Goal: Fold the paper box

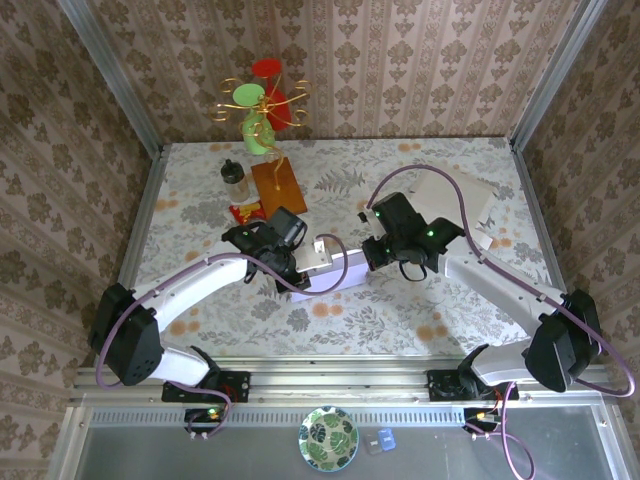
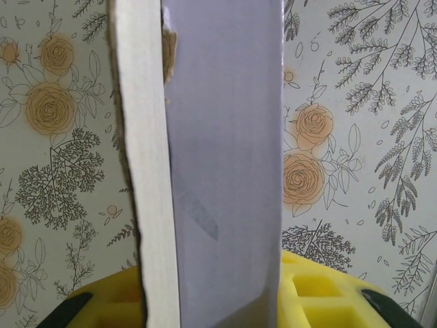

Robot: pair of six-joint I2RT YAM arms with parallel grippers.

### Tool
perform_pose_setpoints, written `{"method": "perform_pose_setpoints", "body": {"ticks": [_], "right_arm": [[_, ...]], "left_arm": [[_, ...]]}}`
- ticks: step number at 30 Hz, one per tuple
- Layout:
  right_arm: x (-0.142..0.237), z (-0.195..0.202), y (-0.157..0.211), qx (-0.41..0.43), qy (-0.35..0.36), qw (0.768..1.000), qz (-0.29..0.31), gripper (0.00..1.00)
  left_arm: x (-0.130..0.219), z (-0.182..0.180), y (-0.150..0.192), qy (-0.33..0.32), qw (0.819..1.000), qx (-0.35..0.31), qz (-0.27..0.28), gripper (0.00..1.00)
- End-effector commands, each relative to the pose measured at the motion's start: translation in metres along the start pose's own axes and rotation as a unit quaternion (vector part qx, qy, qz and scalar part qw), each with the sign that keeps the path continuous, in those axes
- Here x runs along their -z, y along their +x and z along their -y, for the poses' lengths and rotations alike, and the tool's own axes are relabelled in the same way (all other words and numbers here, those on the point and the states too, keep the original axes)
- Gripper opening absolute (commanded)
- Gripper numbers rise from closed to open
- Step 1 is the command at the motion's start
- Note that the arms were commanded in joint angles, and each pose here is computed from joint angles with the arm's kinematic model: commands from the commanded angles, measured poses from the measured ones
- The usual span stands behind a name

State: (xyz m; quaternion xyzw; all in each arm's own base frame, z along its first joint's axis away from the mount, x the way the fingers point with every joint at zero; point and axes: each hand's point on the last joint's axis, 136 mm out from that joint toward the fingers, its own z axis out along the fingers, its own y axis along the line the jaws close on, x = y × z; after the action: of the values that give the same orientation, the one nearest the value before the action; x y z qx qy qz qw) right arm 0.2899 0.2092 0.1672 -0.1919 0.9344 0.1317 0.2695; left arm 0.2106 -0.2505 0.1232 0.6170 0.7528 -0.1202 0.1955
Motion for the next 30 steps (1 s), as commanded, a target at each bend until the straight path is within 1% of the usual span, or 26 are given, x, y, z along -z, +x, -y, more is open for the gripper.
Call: {"method": "perform_pose_setpoints", "body": {"ticks": [1,9,16,19,22,23,25,29,30], "right_arm": [[0.0,0.016,0.012,-0.032,0.04,0.999,-0.014,0.0],[-0.002,0.019,0.02,-0.043,0.053,0.998,-0.009,0.0],[-0.007,0.021,0.029,-0.041,0.064,0.997,0.02,0.0],[-0.008,0.021,0.025,-0.044,0.071,0.996,0.039,0.0],[-0.008,0.021,0.023,-0.04,0.083,0.995,0.046,0.0],[-0.008,0.021,0.023,-0.04,0.088,0.994,0.046,0.0],[-0.009,0.021,0.023,-0.04,0.093,0.994,0.046,0.0],[-0.007,0.02,0.02,-0.04,0.103,0.992,0.055,0.0],[-0.007,0.019,0.02,-0.04,0.104,0.992,0.056,0.0]], "left_arm": [[0.001,-0.002,0.008,-0.003,1.0,0.025,-0.012,0.14],[0.001,-0.003,0.007,-0.005,1.0,0.029,-0.01,0.14],[-0.001,-0.006,0.006,-0.003,0.999,0.045,0.0,0.16],[-0.003,-0.007,0.007,-0.003,0.999,0.048,-0.001,0.18],[-0.002,-0.01,0.008,-0.006,0.998,0.056,0.0,0.22],[-0.001,-0.011,0.007,-0.008,0.998,0.059,0.003,0.26],[0.001,-0.013,0.006,-0.016,0.998,0.066,0.01,0.37],[0.008,-0.015,0.003,-0.027,0.996,0.079,0.025,0.5],[0.01,-0.016,0.004,-0.031,0.996,0.081,0.027,0.51]]}}
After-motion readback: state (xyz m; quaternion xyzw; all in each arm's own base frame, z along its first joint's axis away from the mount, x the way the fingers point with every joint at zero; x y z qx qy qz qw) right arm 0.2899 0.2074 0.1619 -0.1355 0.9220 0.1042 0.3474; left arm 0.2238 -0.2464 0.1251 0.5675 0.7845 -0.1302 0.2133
